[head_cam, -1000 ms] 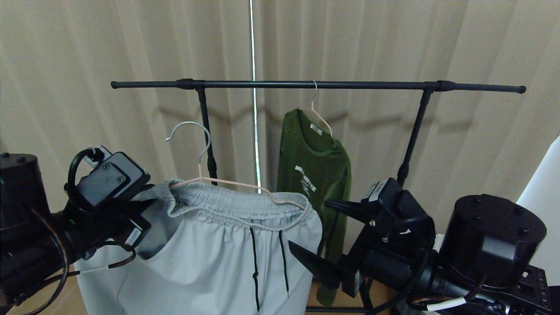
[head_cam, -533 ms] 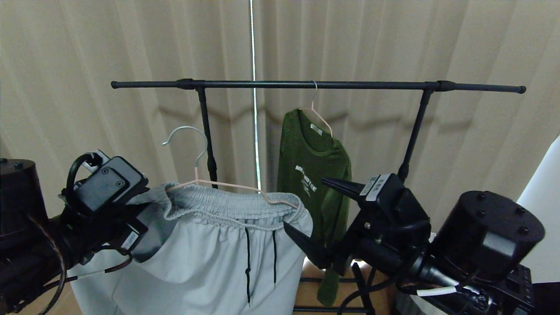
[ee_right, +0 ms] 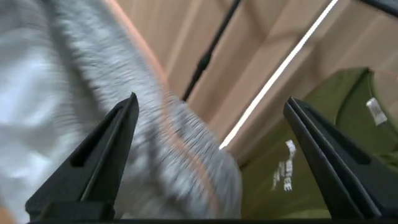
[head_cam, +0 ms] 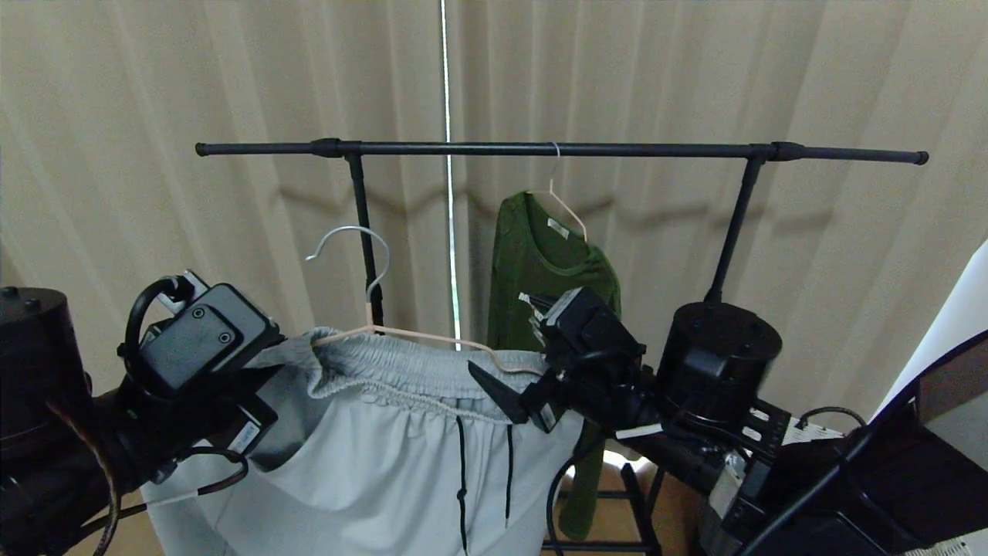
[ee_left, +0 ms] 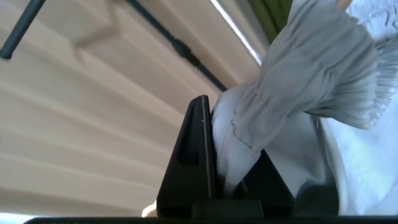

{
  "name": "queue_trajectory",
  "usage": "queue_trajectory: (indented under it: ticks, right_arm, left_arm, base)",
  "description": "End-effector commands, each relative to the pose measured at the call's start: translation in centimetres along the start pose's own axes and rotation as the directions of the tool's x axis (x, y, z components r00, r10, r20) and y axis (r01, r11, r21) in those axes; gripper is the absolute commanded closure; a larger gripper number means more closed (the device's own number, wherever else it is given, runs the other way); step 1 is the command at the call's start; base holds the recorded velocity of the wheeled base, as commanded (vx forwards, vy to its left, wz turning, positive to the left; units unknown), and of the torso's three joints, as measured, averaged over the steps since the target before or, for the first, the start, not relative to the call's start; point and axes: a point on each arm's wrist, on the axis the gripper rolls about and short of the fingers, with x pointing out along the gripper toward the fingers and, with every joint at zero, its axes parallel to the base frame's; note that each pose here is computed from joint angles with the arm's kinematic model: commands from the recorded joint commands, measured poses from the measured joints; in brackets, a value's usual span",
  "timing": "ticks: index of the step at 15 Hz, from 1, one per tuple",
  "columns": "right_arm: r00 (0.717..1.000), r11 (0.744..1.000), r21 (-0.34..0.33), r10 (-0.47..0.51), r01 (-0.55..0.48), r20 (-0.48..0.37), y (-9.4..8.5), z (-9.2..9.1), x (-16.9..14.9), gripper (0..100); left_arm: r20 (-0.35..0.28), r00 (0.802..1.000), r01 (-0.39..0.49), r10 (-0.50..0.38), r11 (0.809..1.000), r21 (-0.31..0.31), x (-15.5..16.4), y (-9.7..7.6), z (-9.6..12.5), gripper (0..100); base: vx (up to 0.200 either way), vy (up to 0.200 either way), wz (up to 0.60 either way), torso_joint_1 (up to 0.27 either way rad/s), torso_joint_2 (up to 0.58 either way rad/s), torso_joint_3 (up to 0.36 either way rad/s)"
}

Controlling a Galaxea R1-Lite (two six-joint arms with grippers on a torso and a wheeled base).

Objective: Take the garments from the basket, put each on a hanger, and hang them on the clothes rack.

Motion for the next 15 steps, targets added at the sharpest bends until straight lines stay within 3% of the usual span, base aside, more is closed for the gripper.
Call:
queue_trajectory:
  ticks: [1, 9, 10, 15]
  right_arm:
    - [1.0, 1.0, -0.02, -0.021, 0.021, 0.001, -0.9, 0.7, 1.0, 0]
    - [1.0, 0.996, -0.086, -0.002, 0.001, -0.02, -0.8, 1.7, 1.2, 0]
    - [1.0, 0.996, -0.087, 0.006, -0.007, -0.013, -0.5, 1.9, 1.2, 100]
    - [1.0, 0.996, -0.087, 0.007, -0.008, -0.009, -0.4, 1.9, 1.2, 100]
  left_arm:
    - [0.022, 1.0, 0.01, -0.011, 1.0, 0.005, -0.4, -0.3, 0.3, 100]
    - [0.014, 1.0, 0.011, -0.011, 1.0, 0.018, -0.4, -0.9, 0.6, 100]
    - [0.021, 1.0, 0.022, -0.022, 1.0, 0.019, -0.4, -1.2, 0.8, 100]
    - [0.025, 0.999, 0.028, -0.029, 0.999, 0.019, -0.5, -1.2, 0.7, 100]
  base:
    - [0.0, 0.0, 0.0, 0.0, 0.0, 0.0]
    - [0.0, 0.0, 0.0, 0.0, 0.0, 0.0]
    - [0.0, 0.0, 0.0, 0.0, 0.0, 0.0]
    - [0.0, 0.0, 0.0, 0.0, 0.0, 0.0]
